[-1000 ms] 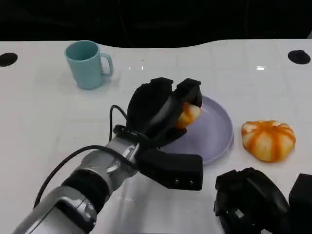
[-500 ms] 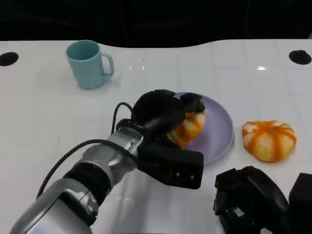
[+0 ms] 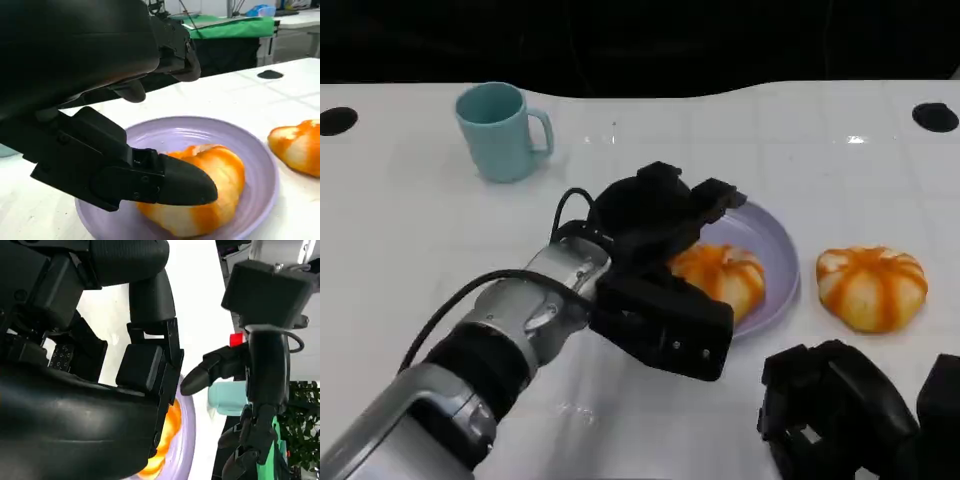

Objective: Grasp the bread from the table and place it into the plate.

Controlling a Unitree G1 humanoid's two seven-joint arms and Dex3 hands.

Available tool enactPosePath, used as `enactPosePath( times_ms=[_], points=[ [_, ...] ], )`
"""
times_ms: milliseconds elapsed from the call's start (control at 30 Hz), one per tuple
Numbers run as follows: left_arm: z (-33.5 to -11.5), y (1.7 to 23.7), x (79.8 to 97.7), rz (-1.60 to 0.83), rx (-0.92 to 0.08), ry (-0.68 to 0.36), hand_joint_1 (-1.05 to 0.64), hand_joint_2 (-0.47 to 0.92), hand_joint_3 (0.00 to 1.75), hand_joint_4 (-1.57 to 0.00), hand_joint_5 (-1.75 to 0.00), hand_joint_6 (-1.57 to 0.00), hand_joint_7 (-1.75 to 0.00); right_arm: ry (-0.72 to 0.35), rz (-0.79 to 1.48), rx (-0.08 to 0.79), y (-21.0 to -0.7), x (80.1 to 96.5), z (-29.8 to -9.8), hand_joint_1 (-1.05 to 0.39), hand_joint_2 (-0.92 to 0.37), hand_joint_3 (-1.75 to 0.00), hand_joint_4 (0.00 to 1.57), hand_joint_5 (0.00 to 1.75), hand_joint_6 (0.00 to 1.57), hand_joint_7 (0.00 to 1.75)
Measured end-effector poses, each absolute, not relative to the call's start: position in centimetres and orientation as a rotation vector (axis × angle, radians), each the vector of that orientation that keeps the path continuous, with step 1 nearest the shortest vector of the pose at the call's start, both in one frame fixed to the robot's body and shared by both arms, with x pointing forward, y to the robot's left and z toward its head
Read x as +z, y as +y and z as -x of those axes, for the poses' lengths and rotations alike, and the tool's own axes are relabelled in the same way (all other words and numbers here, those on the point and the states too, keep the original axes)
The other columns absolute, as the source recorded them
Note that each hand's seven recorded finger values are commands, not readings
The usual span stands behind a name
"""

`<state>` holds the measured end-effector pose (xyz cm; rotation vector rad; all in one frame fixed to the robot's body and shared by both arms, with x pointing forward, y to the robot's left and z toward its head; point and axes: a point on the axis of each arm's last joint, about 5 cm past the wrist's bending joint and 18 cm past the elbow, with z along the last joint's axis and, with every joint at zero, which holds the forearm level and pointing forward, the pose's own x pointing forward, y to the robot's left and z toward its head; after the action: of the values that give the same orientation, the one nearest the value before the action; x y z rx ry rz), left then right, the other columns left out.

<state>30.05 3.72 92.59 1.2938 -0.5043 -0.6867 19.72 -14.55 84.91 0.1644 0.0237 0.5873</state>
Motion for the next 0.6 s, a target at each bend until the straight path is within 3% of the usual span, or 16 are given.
enactPosePath(
  times_ms=[200, 300, 500, 600],
  points=[
    [-29.5, 5.0, 92.6, -1.233, -0.681, -0.500, -1.03, 0.92, 0.46, 0.00, -0.70, 0.00, -0.33, 0.022, -0.163, 0.585, -14.6, 84.9, -19.7, -1.05, -0.09, -1.33, 1.55, 1.32, 1.57, 1.03],
    [-29.1, 6.1, 92.5, -1.152, -0.678, -0.490, -0.96, 0.92, 0.37, 0.00, -0.94, -0.06, -0.38, 0.022, -0.162, 0.583, -14.6, 84.9, -19.7, -1.05, -0.09, -1.33, 1.55, 1.32, 1.57, 1.04],
    [-27.8, 8.3, 91.6, -0.891, -0.647, -0.512, -0.81, 0.92, 0.27, -0.22, -1.10, -0.28, -0.45, 0.036, -0.167, 0.579, -14.5, 84.9, -19.7, -1.05, -0.07, -1.34, 1.55, 1.32, 1.57, 1.04],
    [-27.1, 9.4, 90.9, -0.732, -0.619, -0.507, -0.73, 0.92, 0.25, -0.40, -1.16, -0.41, -0.49, 0.037, -0.165, 0.579, -14.5, 84.9, -19.6, -1.05, -0.07, -1.35, 1.55, 1.31, 1.57, 1.03]
  ],
)
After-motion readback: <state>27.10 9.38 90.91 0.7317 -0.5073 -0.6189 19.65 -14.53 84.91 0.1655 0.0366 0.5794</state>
